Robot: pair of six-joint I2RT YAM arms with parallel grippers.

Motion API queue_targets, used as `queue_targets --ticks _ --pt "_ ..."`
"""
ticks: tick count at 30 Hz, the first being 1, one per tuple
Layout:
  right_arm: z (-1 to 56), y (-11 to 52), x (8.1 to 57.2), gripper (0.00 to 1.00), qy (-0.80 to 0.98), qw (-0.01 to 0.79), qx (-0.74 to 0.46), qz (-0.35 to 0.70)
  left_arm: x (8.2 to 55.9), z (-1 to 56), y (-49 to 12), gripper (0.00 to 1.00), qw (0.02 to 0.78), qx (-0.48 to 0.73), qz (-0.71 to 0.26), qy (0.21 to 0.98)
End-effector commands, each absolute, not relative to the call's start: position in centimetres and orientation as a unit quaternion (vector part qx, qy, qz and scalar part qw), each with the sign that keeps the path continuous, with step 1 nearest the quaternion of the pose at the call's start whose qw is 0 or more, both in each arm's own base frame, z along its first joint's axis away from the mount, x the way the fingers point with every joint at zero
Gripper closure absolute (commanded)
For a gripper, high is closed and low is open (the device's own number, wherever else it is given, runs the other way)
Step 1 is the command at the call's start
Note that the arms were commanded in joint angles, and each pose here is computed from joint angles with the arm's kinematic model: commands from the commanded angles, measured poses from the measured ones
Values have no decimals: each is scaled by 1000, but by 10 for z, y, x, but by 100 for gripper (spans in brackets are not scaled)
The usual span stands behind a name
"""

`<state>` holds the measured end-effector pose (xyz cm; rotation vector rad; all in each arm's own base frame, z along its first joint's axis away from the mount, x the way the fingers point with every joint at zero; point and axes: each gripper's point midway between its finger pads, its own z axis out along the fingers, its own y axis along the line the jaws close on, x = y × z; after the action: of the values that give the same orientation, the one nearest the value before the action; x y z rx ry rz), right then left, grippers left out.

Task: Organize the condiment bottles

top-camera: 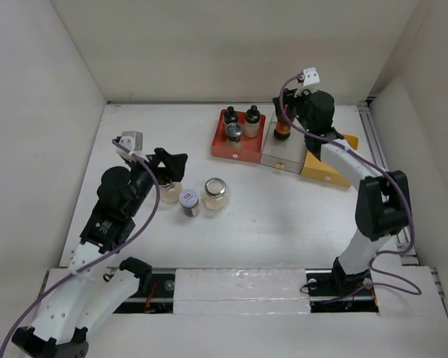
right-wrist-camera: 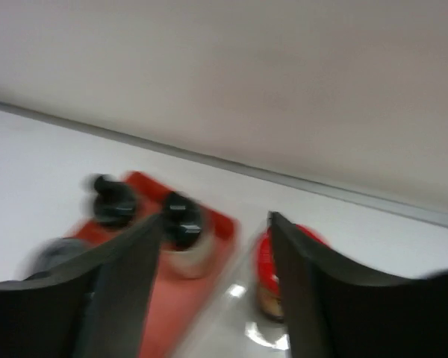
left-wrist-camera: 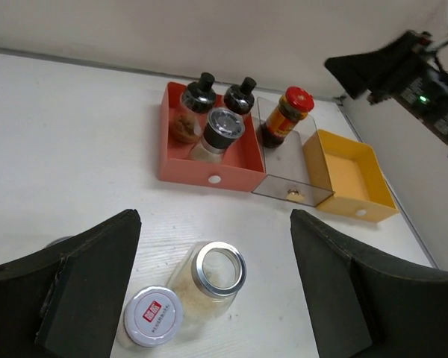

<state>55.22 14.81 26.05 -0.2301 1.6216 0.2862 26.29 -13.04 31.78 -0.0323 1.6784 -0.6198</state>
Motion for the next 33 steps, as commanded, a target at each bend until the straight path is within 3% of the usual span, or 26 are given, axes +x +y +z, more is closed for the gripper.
queue_targets --ticks 1,4,7,10,12,14,15,23,33 --pt "292 226 490 43 678 682 -173 213 258 356 -110 23 673 -51 -257 692" --pt "282 299 427 81 670 648 -229 281 255 357 -99 26 683 -72 -248 684" --pt "261 357 371 89 676 597 -302 309 252 361 -94 31 689 -80 -244 677" --pt "241 370 337 90 694 572 -330 286 248 365 -91 41 698 -84 -246 667" --pt "226 372 313 53 703 556 -343 282 248 365 -91 48 698 -84 -246 667" --pt "211 360 310 14 721 544 -339 263 247 365 -94 48 696 -76 -253 668" --pt "199 357 307 0 730 533 -338 262 246 365 -96 48 694 -72 -256 669" --pt "151 372 296 0 763 466 -361 264 249 360 -100 42 688 -67 -257 676" --pt "151 396 299 0 754 457 -376 285 251 358 -102 40 684 -63 -259 679"
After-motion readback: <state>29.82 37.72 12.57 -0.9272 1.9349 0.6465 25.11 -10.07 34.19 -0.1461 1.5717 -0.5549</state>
